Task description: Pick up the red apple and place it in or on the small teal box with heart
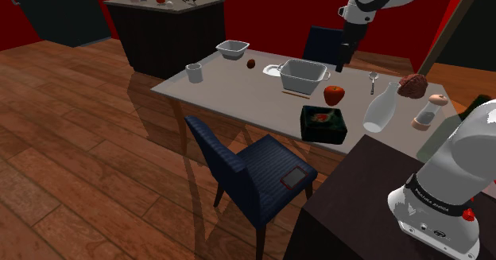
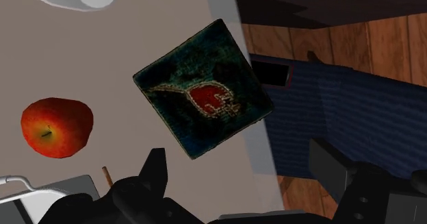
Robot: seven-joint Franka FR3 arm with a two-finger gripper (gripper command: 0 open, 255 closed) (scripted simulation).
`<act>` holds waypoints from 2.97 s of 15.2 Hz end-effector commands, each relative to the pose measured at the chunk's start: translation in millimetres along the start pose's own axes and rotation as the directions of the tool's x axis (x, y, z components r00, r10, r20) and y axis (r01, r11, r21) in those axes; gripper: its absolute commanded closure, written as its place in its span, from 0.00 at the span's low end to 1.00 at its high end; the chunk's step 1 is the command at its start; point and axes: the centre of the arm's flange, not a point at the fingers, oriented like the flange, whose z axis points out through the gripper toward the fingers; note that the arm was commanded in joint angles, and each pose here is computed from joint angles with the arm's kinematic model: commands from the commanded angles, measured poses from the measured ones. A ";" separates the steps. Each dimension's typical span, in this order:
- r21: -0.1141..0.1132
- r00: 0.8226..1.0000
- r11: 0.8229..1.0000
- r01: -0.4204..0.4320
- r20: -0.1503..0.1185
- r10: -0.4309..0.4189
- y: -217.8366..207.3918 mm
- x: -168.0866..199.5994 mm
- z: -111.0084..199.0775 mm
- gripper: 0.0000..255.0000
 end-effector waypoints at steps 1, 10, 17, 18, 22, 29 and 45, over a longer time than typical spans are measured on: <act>-0.002 1.000 1.000 -0.001 0.007 0.001 25.8 6.1 15.1 0.00; -0.003 0.999 1.000 -0.010 0.036 0.010 122.6 34.5 79.7 0.00; -0.004 0.998 1.000 -0.017 0.059 0.017 198.0 54.7 130.4 0.00; -0.004 0.998 1.000 -0.018 0.062 0.019 208.8 57.4 137.7 0.00; -0.005 0.997 1.000 -0.022 0.075 0.023 252.0 68.0 166.9 0.00; -0.006 0.996 1.000 -0.026 0.086 0.026 288.5 75.1 207.3 0.00; -0.006 0.996 1.000 -0.026 0.086 0.026 288.6 73.1 231.4 1.00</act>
